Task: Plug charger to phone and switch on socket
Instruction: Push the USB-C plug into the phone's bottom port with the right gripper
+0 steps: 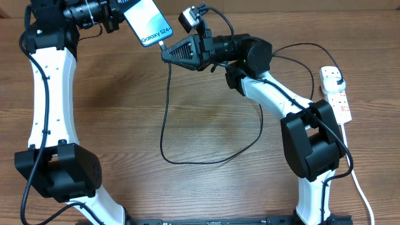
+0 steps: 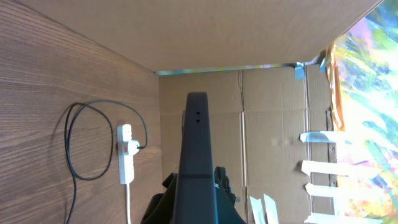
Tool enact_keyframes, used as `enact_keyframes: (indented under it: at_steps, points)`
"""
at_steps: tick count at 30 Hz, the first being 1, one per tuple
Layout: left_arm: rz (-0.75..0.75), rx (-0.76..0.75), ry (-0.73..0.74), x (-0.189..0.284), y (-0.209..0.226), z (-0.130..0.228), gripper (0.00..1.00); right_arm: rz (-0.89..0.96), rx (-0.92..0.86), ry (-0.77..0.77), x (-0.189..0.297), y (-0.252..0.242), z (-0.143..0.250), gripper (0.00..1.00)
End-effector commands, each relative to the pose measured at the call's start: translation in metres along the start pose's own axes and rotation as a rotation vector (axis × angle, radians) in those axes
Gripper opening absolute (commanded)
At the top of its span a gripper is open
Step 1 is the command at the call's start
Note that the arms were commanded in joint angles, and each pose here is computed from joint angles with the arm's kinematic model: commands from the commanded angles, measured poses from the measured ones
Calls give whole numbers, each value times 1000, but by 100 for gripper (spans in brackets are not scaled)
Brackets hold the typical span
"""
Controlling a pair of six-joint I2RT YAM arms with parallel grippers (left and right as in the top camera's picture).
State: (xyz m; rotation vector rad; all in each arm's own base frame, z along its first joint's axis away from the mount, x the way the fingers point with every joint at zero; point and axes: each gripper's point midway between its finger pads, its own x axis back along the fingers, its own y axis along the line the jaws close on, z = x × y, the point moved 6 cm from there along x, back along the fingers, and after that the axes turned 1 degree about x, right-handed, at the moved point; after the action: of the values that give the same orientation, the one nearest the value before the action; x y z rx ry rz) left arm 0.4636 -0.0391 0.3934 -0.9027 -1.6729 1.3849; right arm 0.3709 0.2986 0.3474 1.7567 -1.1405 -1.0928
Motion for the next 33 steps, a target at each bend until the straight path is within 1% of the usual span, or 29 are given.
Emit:
enact_keyframes:
  at_steps: [1,5,33]
  points:
    - [23,8,29,2,-8,4,6,-27,37,-4,-5,18,0,4]
    - [25,33,33,2,-8,4,5,-27,37,-4,-5,18,0,4]
    - [31,17,55,-2,-10,8,7,-31,28,-15,-5,18,-2,4]
